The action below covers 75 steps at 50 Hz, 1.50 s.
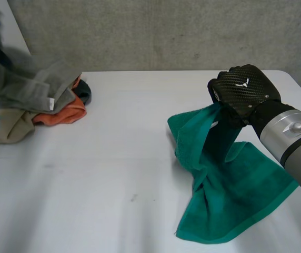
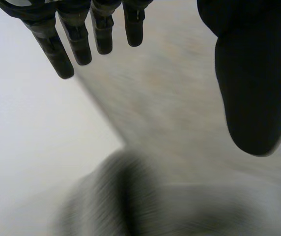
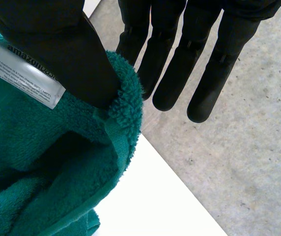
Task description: Fold the laundry.
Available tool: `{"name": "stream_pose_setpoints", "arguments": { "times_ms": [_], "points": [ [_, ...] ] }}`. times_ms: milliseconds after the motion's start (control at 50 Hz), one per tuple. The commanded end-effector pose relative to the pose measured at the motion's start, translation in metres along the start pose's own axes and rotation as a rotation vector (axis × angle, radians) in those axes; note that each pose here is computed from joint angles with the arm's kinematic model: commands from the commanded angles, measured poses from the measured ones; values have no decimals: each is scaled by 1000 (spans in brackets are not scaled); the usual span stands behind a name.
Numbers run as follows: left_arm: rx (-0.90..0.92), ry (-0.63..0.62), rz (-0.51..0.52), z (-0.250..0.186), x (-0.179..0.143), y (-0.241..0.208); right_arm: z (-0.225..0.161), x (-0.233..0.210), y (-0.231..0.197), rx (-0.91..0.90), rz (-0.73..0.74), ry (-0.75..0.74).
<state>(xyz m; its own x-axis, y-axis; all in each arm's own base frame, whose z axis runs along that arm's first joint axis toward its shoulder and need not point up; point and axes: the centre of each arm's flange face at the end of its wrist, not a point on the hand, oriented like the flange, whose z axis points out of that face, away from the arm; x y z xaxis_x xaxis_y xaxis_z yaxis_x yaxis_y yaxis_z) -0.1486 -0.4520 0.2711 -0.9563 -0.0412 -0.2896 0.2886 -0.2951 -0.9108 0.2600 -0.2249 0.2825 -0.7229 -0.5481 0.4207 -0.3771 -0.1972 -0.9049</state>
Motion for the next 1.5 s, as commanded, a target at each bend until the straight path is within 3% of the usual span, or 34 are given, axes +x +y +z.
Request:
{"name": "stream_pose_setpoints", "arguments": {
  "times_ms": [20,80,160,240,360,460,560,640,820,1000,1200,1320,1440,1500],
  "points": [
    [-182,285,-40,-79,75,3,0,-7,1,3,2,-27],
    [-191,334,-53,-109,83,-12,-2,-24,-2,23,10,-99],
    [-134,356,-65,-131,88,-35,-6,-96,4,54,30,-388],
    [-55,339,-73,-136,86,-54,-7,-147,17,50,30,-561],
    [-20,329,-76,-140,81,-67,6,-171,32,-10,16,-551],
    [-22,348,-82,-155,81,-73,17,-142,18,-15,3,-363],
    [-7,427,-96,-183,97,-85,22,-64,7,-75,5,-115],
    [-46,551,-105,-221,120,-89,23,-16,23,-200,34,-30],
    [-321,785,-43,-289,154,-47,19,28,69,-376,70,-29],
    [-453,828,-10,-296,170,-5,33,36,132,-402,22,-61],
    [-497,839,3,-287,188,20,60,34,191,-438,4,-61],
    [-399,792,-20,-260,198,9,81,39,199,-398,-10,-41],
    [-155,556,-57,-184,192,-26,106,63,184,-271,-69,65],
    [19,437,-89,-135,180,-61,125,95,156,-154,-121,215]
  ]
}}
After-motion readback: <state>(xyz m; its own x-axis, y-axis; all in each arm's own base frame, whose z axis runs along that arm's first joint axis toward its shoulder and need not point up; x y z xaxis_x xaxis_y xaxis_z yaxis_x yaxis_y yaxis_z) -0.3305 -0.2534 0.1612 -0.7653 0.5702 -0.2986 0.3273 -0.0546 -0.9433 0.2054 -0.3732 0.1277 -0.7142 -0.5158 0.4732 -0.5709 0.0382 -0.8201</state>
